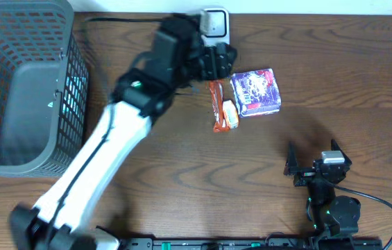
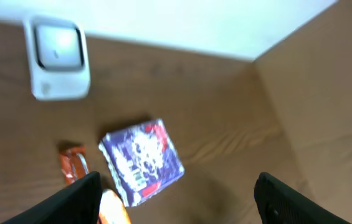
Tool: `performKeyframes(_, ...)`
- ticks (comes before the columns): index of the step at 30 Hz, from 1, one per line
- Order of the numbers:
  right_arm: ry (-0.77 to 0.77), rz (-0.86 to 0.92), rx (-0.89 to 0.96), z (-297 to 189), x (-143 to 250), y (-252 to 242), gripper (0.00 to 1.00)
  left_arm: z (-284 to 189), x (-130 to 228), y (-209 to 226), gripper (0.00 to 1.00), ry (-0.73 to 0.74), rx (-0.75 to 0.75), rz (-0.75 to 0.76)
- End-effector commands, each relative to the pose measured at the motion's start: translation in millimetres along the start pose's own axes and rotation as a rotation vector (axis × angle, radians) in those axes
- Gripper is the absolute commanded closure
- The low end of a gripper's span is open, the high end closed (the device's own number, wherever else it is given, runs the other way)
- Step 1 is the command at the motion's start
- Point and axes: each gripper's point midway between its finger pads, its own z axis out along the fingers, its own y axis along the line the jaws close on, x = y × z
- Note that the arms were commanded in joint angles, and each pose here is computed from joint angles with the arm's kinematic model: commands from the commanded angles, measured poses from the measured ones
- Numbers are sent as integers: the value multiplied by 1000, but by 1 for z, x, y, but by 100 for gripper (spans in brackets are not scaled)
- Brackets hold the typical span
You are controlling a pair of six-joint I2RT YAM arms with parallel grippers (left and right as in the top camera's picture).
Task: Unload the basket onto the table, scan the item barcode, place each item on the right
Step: 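Carry the Kleenex pack toward the scanner, then release the Kleenex pack by the candy bar and retract left gripper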
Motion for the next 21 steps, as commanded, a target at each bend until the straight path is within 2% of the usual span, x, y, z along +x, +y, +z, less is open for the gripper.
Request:
performKeyframes(1, 4, -7, 13, 0, 1, -3, 1, -55, -32, -11, 22, -108, 21, 43)
performKeyframes(7, 4, -7, 13, 0, 1, -3, 1, -126, -46, 13, 21, -178, -77, 149)
performKeyframes(9, 4, -7, 13, 0, 1, -3, 1, -145, -50, 26, 21, -201, -124, 139)
performKeyframes(16, 4, -7, 13, 0, 1, -3, 1, -227, -95, 70, 22, -442, -271, 88)
performKeyframes(21, 4, -7, 13, 0, 1, -3, 1, -274, -113, 111, 22, -564, -405, 21)
